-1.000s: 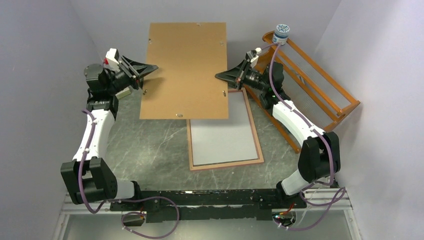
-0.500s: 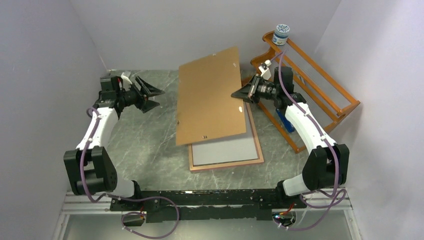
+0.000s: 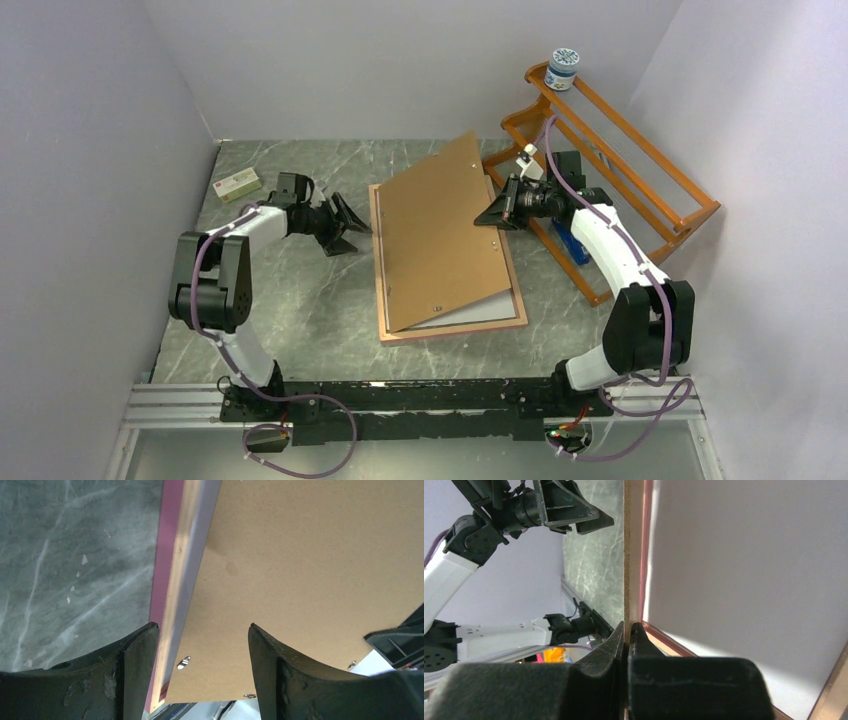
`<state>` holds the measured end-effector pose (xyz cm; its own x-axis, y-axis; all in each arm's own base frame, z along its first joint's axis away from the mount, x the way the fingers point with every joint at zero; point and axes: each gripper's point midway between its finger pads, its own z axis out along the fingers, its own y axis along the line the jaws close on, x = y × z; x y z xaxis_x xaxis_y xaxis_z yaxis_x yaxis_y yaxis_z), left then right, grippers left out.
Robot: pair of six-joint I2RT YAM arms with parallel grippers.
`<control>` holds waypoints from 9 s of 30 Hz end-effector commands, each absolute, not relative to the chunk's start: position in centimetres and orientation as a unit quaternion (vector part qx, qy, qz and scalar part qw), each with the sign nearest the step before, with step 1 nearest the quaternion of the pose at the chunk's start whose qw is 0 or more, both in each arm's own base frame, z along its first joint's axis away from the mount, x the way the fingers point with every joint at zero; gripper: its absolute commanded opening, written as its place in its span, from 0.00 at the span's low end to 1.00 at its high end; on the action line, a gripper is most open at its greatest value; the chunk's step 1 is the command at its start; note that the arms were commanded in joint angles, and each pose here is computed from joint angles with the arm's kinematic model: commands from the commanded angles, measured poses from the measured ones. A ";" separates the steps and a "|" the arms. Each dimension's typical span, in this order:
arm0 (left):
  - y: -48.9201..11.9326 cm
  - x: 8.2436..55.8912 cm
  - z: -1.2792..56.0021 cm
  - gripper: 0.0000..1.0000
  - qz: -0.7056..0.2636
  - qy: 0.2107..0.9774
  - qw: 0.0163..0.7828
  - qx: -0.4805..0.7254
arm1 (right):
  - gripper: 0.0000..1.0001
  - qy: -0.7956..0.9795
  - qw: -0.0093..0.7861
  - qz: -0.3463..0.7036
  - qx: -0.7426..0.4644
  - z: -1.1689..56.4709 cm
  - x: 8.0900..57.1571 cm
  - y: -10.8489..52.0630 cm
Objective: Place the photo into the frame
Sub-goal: Place the photo frame item in the photo frame, then install the photo frame at the center of the board.
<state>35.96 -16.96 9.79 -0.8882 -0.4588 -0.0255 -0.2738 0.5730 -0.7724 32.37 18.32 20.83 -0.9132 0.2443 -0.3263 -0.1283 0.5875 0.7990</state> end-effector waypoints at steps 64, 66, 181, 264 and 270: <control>-18.7 36.8 1.7 0.50 -0.354 0.919 0.059 -0.163 | 0.00 0.832 0.303 0.465 0.002 18.3 36.2 17.9; -18.7 36.7 1.6 0.50 -0.354 0.919 0.058 -0.163 | 0.00 0.836 0.288 0.467 0.008 17.7 35.8 17.9; -16.0 36.7 0.3 0.55 -0.298 0.942 0.060 -0.139 | 0.62 0.977 0.190 0.085 0.037 4.0 35.4 14.3; -14.3 37.8 0.1 0.48 -0.248 0.958 0.069 -0.124 | 0.42 0.988 0.133 -0.063 -0.037 2.9 29.5 10.3; -14.3 37.7 0.1 0.48 -0.248 0.958 0.069 -0.123 | 0.33 0.990 0.117 -0.054 -0.065 2.6 29.1 10.8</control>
<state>37.58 -16.18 2.45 -0.9573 -0.2864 -0.0404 -0.2116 0.7886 -0.5774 28.34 10.71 2.38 -0.9709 -0.0908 -0.2218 -0.0698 0.9924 -0.1011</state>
